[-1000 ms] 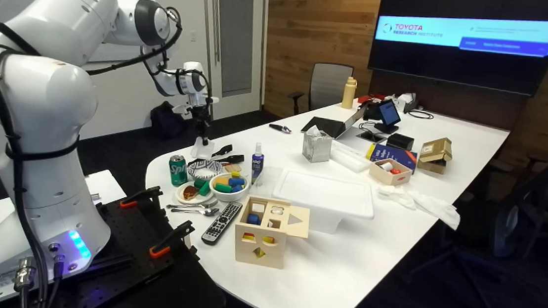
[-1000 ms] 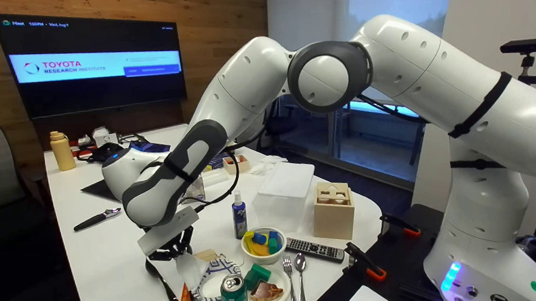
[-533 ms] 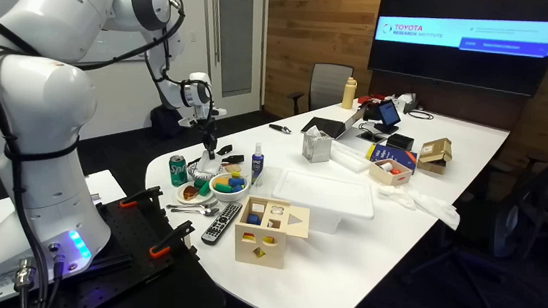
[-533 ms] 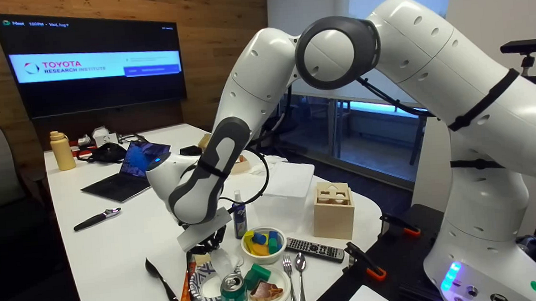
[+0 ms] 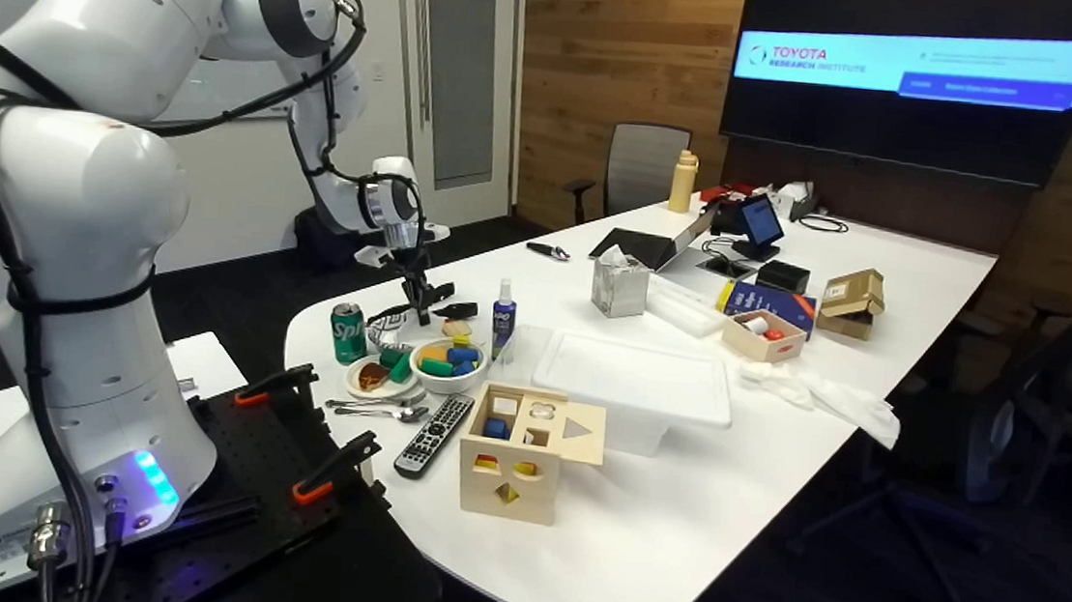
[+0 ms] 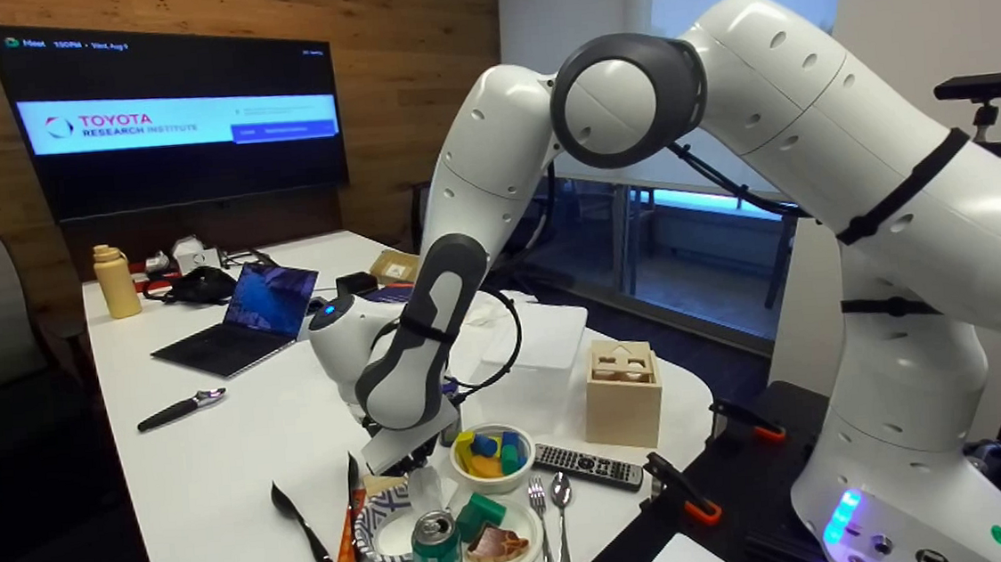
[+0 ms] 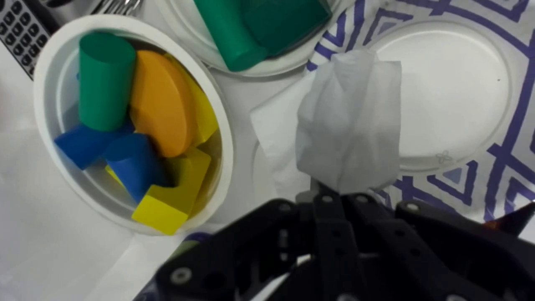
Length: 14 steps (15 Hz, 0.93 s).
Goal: Use the napkin to wipe the plate
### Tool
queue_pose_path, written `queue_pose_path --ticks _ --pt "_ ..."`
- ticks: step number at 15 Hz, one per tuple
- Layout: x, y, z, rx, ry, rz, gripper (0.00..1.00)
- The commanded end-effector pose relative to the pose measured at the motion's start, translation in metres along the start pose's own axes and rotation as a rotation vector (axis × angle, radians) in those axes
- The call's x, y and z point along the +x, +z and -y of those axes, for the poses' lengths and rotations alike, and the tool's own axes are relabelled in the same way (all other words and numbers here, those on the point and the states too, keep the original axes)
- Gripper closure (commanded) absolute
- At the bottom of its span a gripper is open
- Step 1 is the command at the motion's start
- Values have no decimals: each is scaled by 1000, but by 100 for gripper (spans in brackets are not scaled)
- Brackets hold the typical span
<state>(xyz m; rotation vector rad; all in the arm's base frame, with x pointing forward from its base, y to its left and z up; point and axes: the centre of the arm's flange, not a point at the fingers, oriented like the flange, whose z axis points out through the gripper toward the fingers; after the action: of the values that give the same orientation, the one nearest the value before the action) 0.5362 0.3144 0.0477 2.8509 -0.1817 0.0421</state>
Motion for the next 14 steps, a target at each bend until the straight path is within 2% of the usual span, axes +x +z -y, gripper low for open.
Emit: queue_pose_path --ticks 1,5,9,14 --pt "-12 -14 2 22 -57 7 100" --pt "-19 -11 22 43 -143 44 100" --pt "-14 -6 41 69 -219 33 100" --pt "-1 2 63 144 -331 34 100"
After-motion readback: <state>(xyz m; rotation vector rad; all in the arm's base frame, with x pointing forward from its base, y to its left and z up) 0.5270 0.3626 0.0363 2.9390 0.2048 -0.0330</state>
